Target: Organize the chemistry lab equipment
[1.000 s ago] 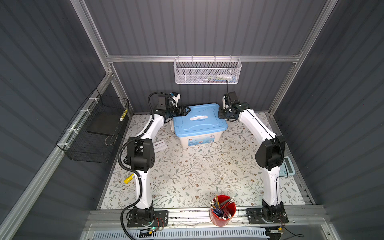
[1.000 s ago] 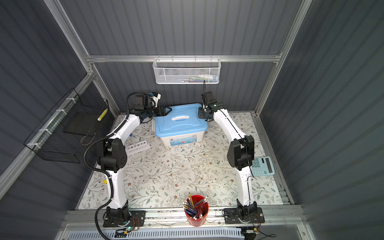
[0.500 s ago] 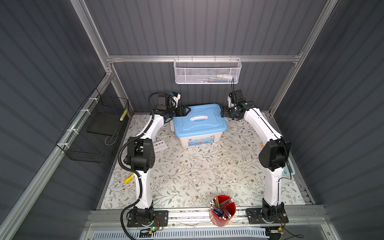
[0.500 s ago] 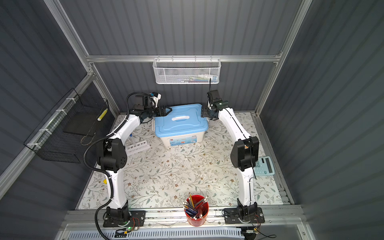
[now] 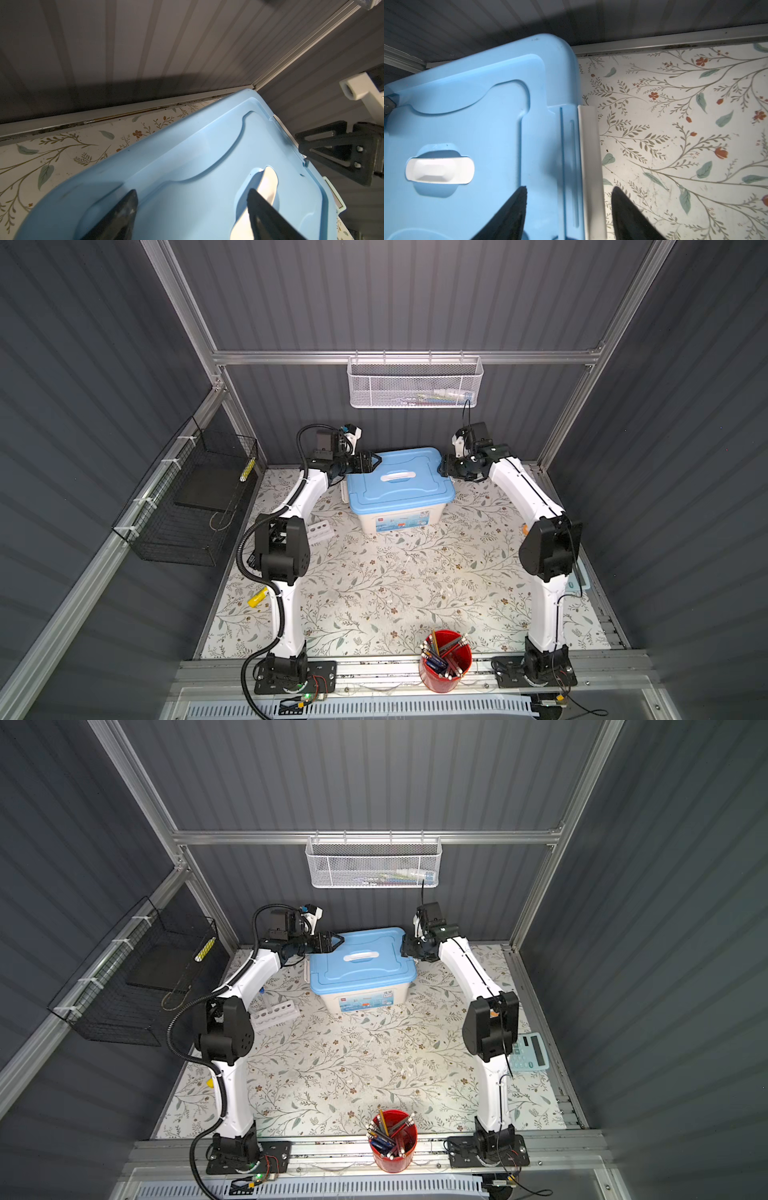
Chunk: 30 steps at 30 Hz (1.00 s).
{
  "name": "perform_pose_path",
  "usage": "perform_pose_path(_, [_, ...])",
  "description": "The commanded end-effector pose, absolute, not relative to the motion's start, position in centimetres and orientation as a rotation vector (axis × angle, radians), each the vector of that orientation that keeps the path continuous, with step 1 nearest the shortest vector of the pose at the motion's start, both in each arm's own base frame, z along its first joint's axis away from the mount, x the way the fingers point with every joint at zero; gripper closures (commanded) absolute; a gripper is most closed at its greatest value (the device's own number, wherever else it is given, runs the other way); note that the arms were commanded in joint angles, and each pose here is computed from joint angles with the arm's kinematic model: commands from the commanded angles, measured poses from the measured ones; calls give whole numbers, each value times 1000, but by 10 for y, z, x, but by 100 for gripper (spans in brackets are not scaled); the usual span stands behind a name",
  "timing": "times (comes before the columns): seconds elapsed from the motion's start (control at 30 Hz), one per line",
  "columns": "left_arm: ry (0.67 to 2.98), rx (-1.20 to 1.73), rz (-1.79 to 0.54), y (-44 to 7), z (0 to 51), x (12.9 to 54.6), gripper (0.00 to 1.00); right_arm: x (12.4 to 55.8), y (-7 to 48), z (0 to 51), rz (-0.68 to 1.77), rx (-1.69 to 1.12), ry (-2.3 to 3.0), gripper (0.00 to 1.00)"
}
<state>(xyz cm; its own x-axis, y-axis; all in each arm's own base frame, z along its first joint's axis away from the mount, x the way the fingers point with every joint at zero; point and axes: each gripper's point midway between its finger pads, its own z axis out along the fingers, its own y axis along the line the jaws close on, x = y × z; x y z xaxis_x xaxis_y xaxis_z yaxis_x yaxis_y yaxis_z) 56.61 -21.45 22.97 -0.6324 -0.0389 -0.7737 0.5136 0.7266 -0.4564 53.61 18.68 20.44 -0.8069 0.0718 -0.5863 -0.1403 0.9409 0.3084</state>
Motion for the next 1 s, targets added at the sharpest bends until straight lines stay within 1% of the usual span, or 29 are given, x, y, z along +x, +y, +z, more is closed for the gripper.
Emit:
perform_pose_path(0.0, [2191, 382, -906, -225, 218, 544, 18, 539, 189, 187, 471, -50, 2498, 35])
perform_pose_path(0.1, [2191, 384, -906, -225, 218, 544, 18, 539, 188, 182, 473, -43, 2504, 34])
perform_pose_path(0.23, [2190, 387, -906, -225, 219, 544, 18, 541, 186, 177, 470, -41, 2513, 30])
perform_pose_path(0.4, [2191, 385, -905, -225, 219, 544, 18, 543, 187, 167, 485, -40, 2529, 30])
perform_pose_path(0.6, [2194, 388, -904, -225, 219, 545, 18, 542, 188, 166, 507, -33, 2527, 43])
perform_pose_path(0.67, [2194, 387, -904, -226, 218, 545, 18, 541, 188, 167, 506, -31, 2524, 49])
perform_pose_path(0.8, [2191, 389, -906, -226, 219, 546, 18, 537, 186, 165, 492, -21, 2531, 56])
perform_pose_path(0.97, [2188, 390, -913, -227, 218, 546, 18, 532, 184, 157, 382, -40, 2560, 63])
